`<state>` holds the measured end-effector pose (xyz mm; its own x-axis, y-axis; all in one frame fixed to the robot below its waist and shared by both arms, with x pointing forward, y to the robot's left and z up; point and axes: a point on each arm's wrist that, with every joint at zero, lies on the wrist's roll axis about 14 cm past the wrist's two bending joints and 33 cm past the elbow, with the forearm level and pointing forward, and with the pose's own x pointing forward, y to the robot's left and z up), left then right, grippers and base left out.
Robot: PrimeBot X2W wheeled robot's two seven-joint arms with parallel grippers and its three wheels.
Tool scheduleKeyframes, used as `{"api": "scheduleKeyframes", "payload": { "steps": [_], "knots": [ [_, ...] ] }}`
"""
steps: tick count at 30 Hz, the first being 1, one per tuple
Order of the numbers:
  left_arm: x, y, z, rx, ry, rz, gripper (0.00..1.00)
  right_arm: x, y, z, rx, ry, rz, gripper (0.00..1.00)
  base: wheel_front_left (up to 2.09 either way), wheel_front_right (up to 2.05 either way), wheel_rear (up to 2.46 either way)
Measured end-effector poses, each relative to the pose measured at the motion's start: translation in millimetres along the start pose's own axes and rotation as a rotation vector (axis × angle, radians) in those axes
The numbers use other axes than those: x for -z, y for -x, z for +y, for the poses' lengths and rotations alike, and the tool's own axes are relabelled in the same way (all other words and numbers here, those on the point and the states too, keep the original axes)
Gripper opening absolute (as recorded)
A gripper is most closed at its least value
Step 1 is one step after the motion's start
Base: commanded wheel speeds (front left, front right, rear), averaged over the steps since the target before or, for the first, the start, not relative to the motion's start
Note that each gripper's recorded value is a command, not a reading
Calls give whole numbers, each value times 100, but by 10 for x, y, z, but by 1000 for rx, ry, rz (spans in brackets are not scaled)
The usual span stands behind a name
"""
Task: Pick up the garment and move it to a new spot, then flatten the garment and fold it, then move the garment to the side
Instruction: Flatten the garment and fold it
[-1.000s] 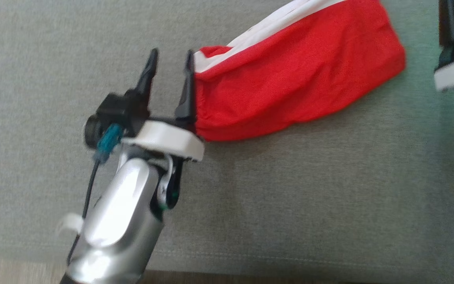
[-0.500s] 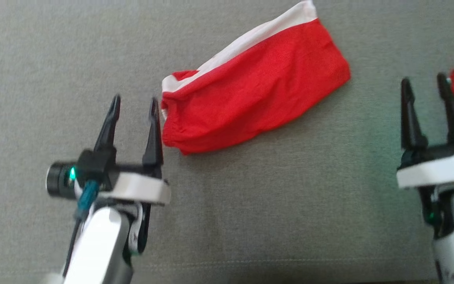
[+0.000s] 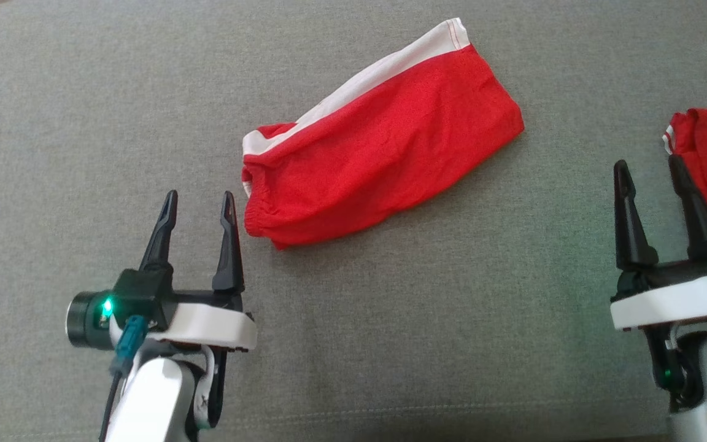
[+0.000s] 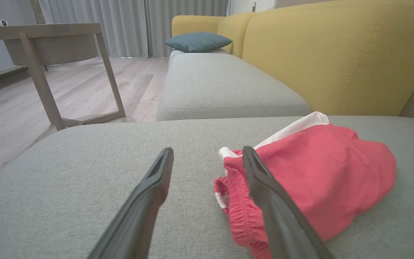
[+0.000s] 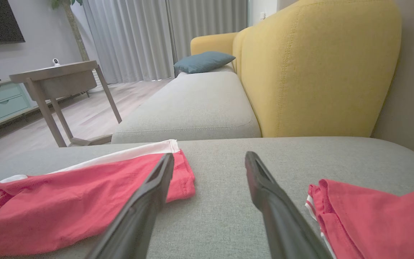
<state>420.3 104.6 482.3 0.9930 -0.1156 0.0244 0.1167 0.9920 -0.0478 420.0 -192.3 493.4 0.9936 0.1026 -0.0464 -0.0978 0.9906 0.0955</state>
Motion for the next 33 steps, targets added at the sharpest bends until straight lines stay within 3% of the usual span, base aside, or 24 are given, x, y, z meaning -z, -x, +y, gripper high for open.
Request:
{"api": "scheduleKeyframes", "payload": {
  "steps": [18,28,33],
  "knots": [
    [50,-46,122,-38,-12,5,100,232,-139,37,-24,2,82,100,0,0,0],
    [66,-285,185,-53,-11,-16,100,574,-736,25,-91,31,209,100,0,0,0],
    [153,-372,231,-66,-10,-2,100,904,-1115,157,-168,40,355,100,0,0,0]
  ]
}}
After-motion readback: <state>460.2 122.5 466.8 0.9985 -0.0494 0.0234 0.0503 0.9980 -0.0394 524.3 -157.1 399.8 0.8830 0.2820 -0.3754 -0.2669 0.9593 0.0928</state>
